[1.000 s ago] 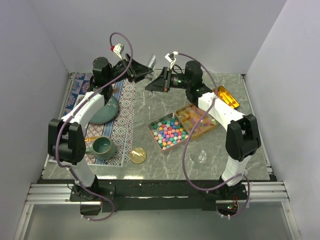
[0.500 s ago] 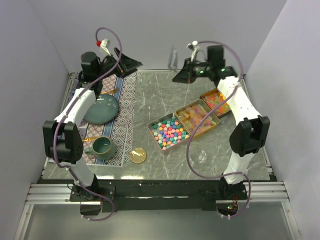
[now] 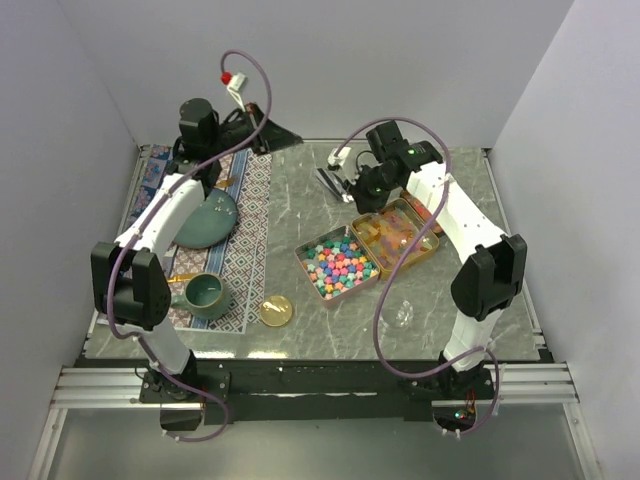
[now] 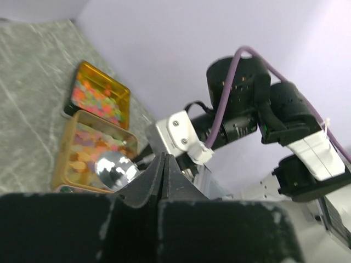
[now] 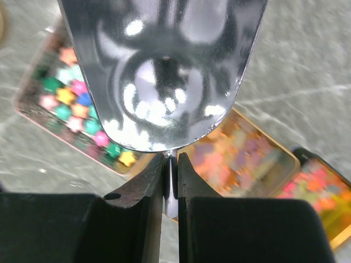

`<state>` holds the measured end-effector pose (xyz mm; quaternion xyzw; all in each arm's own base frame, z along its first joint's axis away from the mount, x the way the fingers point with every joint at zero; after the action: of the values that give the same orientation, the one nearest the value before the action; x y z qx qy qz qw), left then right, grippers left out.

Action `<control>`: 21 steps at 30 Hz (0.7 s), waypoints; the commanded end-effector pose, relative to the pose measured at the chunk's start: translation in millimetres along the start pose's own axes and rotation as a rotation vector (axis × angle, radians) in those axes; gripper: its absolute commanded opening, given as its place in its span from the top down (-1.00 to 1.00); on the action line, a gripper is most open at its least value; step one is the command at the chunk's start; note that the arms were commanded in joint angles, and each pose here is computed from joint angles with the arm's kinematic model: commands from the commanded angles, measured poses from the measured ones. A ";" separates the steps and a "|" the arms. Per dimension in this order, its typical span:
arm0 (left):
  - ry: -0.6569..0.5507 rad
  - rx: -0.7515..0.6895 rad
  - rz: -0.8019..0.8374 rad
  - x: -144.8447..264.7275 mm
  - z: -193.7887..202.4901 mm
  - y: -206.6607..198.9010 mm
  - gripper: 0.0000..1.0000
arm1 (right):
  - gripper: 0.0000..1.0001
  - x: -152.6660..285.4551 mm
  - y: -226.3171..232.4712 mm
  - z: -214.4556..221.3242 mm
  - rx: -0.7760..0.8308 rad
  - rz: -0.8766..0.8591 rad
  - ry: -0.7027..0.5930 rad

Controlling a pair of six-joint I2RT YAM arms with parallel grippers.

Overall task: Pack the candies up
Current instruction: Pick up the spatula from the center of the board.

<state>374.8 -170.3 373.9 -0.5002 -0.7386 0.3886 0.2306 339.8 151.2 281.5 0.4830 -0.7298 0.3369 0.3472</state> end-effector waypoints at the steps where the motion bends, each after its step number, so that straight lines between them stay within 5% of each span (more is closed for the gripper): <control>1: 0.052 -0.050 0.053 -8.4 12.8 -14.0 0.99 | 1.00 18.4 -5.8 -12.6 0.097 0.097 -0.001; 7: 0.054 0.013 -0.017 -16.7 21.0 15.1 0.99 | 1.00 32.5 5.4 -27.7 0.198 0.121 -0.055; 21: 0.134 0.058 -0.072 -30.0 47.2 44.4 0.99 | 1.00 67.0 16.6 -38.7 0.158 0.197 -0.164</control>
<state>379.2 -203.4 315.9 -0.4840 -0.7198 0.3871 0.3127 317.5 158.3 321.3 0.4770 -0.7358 0.3932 0.2766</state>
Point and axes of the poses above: each gripper's point midway between its finger pads, its own x axis back along the fingers, its own y axis along the line the jaws close on, z = x × y, the point moved 10 cm from there along x, back along the fingers, and after that the axes turned 7 degrees about x, right-handed, at the moved point
